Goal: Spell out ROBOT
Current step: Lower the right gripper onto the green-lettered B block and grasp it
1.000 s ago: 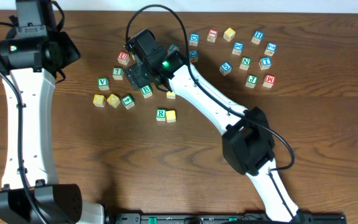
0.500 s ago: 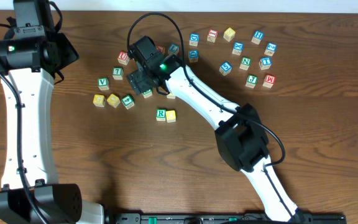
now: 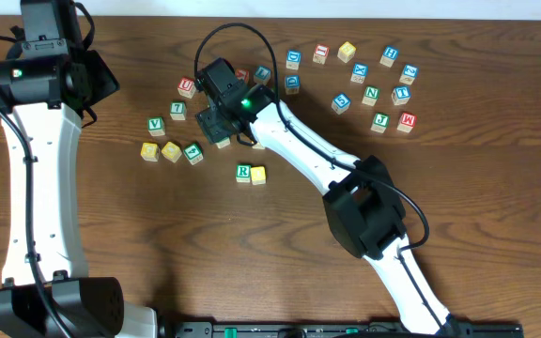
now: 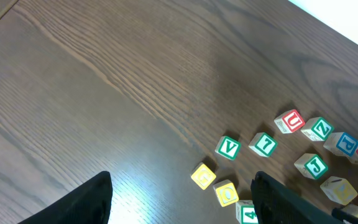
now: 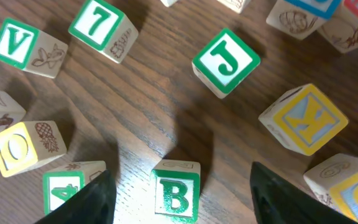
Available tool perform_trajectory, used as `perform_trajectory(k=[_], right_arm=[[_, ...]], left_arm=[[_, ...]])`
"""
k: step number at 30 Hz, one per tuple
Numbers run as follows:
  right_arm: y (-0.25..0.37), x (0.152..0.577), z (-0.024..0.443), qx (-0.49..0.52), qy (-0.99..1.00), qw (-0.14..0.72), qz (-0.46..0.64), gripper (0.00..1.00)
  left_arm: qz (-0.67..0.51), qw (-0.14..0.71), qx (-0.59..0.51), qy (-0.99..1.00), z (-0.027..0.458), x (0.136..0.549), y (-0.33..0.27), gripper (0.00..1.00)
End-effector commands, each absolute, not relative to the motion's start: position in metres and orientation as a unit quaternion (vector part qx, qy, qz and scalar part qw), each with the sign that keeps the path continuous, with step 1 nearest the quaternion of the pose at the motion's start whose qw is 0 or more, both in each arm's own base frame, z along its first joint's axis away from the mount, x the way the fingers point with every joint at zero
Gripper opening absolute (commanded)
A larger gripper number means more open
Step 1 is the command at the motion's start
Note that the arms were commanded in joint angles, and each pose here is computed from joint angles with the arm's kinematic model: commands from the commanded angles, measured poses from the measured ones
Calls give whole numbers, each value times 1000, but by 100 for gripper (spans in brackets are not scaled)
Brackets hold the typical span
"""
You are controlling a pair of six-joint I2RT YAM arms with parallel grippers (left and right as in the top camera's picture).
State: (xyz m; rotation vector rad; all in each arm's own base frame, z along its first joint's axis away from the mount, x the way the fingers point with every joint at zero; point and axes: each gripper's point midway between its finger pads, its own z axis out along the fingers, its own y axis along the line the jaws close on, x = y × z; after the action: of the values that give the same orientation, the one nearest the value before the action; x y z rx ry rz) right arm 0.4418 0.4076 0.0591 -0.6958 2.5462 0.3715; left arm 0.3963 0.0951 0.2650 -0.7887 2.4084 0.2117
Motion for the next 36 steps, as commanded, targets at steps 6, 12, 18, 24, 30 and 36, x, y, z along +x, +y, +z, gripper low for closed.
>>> perform_trajectory(k=[6,12,18,24,30,36], right_arm=[[405,435,37,-248,934,225,129,57],[409,431,28,-252,932,226,131,54],[409,427,17,-254,932,226,125,49],[407,430,18,-252,932,232,118,35],[406,431,18,-251,932,233,115,24],[406,432,24,-250,931,237,117,22]], left_arm=[[91,286,-295,907,259,394,99,71],[91,286,-295,907,259,394,99,71],[91,286,-295,907,259,394,99,71],[91,286,-295,907,259,394,99,71],[91,286,-295,907,259,395,99,71],[91,286,-295,907,259,395,99,71]])
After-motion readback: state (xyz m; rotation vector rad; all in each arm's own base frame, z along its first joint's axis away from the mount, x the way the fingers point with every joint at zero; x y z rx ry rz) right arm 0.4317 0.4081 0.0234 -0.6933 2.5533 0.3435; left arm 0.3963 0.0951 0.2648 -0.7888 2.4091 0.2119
